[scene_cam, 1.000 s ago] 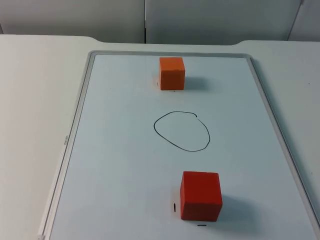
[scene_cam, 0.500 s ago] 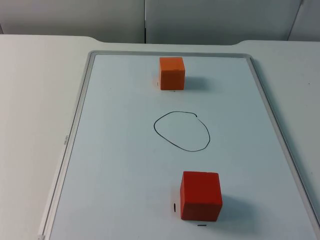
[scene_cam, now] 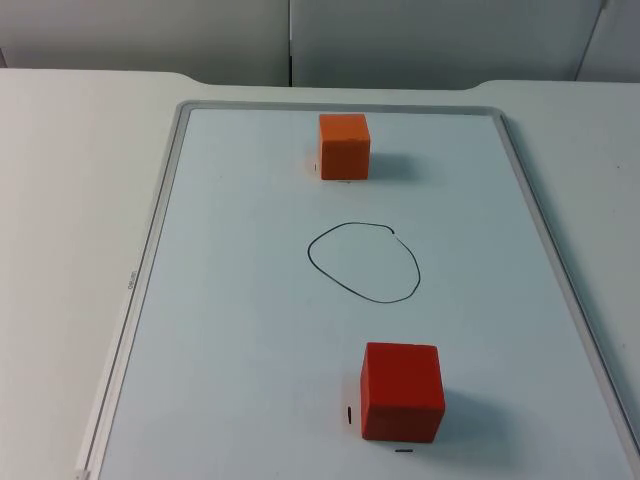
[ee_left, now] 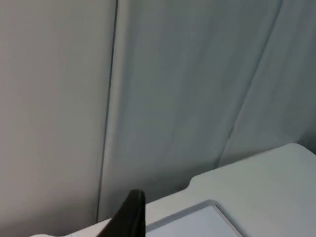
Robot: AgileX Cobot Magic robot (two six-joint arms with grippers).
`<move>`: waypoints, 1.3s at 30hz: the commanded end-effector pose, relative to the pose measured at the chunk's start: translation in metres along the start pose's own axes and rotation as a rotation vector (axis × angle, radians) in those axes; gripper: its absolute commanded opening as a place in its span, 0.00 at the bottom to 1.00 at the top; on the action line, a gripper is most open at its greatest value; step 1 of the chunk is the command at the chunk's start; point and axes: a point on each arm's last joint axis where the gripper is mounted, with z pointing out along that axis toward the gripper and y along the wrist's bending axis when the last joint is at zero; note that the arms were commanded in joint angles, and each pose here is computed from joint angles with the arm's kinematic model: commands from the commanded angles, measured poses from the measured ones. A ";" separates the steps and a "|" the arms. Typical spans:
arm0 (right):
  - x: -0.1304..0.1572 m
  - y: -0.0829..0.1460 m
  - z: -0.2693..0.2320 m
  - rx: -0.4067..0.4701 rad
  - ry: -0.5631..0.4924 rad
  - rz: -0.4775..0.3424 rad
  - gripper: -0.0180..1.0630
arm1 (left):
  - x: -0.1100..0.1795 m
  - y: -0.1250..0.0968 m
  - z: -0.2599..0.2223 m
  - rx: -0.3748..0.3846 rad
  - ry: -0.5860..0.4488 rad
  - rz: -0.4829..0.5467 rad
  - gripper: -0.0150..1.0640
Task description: Pick up one cube with the left hand and another cube with the right hand. First place the cube in the right hand at the target position, then stack the cube in the left hand on top.
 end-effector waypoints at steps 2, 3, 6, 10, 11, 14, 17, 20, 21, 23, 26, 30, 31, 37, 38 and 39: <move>0.001 0.000 0.001 0.005 -0.005 0.007 0.98 | 0.005 -0.004 0.042 0.064 0.048 -0.004 0.98; 0.001 0.000 0.001 0.005 -0.005 0.007 0.98 | 0.010 -0.006 0.059 0.071 0.071 0.007 0.98; 0.001 0.000 0.001 0.005 -0.005 0.007 0.98 | 0.021 -0.012 0.093 0.061 0.101 0.001 0.98; 0.001 0.000 0.001 0.005 -0.005 0.007 0.98 | 0.059 -0.016 0.162 0.001 0.230 -0.047 0.98; 0.001 0.000 0.001 0.005 -0.005 0.007 0.98 | 0.059 -0.016 0.162 0.001 0.230 -0.047 0.98; 0.001 0.000 0.001 0.005 -0.005 0.007 0.98 | 0.090 -0.021 0.210 -0.023 0.348 -0.075 0.98; 0.001 0.000 0.001 0.005 -0.005 0.007 0.98 | 0.118 -0.022 0.247 -0.058 0.447 -0.117 0.98; 0.001 0.000 0.001 0.005 -0.005 0.007 0.98 | 0.144 -0.025 0.281 -0.073 0.511 -0.148 0.98; 0.001 0.000 0.001 0.005 -0.005 0.007 0.98 | 0.144 -0.025 0.281 -0.073 0.511 -0.148 0.98; 0.001 0.000 0.001 0.005 -0.005 0.007 0.98 | 0.157 -0.026 0.298 -0.089 0.555 -0.170 0.98; 0.001 0.000 0.001 0.005 -0.005 0.007 0.98 | 0.180 -0.025 0.320 -0.128 0.638 -0.177 0.98; 0.001 0.000 0.001 0.005 -0.005 0.007 0.98 | 0.201 -0.021 0.338 -0.160 0.683 -0.198 0.98; 0.001 0.000 0.001 0.005 -0.005 0.007 0.98 | 0.202 -0.020 0.342 -0.164 0.677 -0.213 0.98; 0.001 0.000 0.001 0.005 -0.005 0.007 0.98 | 0.212 -0.020 0.357 -0.187 0.652 -0.259 0.98; 0.001 0.000 0.001 0.005 -0.005 0.007 0.98 | 0.212 -0.020 0.357 -0.187 0.652 -0.259 0.98; 0.001 0.000 0.001 0.005 -0.005 0.007 0.98 | 0.215 -0.022 0.360 -0.203 0.644 -0.258 0.98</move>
